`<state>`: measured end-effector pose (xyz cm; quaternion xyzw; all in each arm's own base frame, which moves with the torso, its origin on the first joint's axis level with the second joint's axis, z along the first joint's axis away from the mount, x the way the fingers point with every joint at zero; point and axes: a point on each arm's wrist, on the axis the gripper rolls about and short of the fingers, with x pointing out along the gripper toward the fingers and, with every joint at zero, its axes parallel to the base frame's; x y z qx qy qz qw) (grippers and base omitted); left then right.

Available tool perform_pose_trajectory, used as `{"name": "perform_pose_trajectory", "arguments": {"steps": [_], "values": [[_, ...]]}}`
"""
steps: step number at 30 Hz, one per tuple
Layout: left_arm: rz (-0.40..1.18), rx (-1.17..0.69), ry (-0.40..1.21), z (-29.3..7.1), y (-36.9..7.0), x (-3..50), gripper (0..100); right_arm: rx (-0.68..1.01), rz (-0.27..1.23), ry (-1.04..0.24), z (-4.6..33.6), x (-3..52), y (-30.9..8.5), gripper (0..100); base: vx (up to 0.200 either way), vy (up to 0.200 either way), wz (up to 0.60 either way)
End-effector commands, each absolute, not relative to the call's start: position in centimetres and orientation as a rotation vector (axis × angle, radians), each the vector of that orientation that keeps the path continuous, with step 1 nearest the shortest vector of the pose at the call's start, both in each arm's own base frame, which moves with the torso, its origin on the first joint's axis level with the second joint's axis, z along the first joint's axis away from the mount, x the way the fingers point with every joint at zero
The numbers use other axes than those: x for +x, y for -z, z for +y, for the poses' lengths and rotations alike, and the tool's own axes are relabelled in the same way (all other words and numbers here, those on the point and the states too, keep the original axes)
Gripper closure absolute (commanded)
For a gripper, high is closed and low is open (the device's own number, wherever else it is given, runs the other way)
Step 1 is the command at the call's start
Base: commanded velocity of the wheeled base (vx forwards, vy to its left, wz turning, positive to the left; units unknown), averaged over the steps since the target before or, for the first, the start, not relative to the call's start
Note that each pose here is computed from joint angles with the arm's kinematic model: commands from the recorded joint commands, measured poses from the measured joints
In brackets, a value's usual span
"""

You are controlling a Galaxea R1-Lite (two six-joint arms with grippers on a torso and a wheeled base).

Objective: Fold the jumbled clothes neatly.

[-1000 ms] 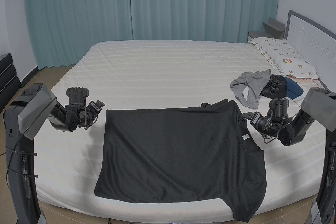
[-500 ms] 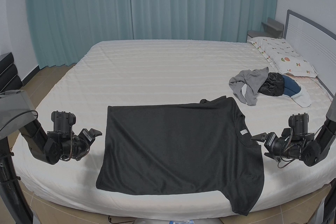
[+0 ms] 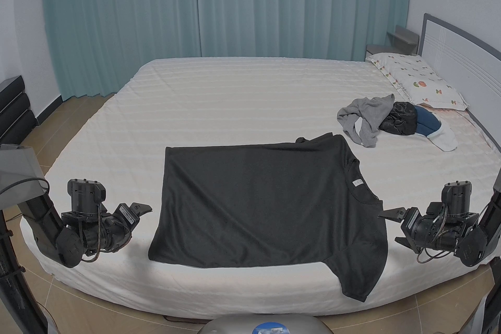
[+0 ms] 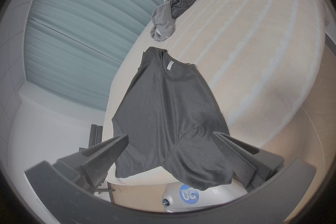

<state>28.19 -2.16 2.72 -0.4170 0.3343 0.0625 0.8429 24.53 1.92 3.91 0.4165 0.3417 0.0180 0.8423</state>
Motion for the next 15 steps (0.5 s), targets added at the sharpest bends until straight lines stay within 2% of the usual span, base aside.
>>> {"name": "perform_pose_trajectory", "arguments": {"steps": [1,9,13,15], "values": [[0.741,-0.879,-0.119,-3.0,-2.4,27.5,0,0.877,0.756,-0.024,2.0,23.9,-2.6,0,0.000,-0.200,0.00],[0.764,-0.860,-0.129,-3.2,-1.9,27.0,0,0.873,0.746,-0.033,2.1,23.7,-2.3,0,0.000,-0.200,0.00],[0.786,-0.815,-0.137,-2.7,-1.6,26.6,0,0.874,0.745,-0.032,2.0,23.8,-2.3,0,0.000,0.000,0.00],[0.824,-0.736,-0.131,-2.3,-0.8,25.7,0,0.873,0.746,-0.033,2.1,23.8,-2.3,0,0.000,0.000,0.00]]}}
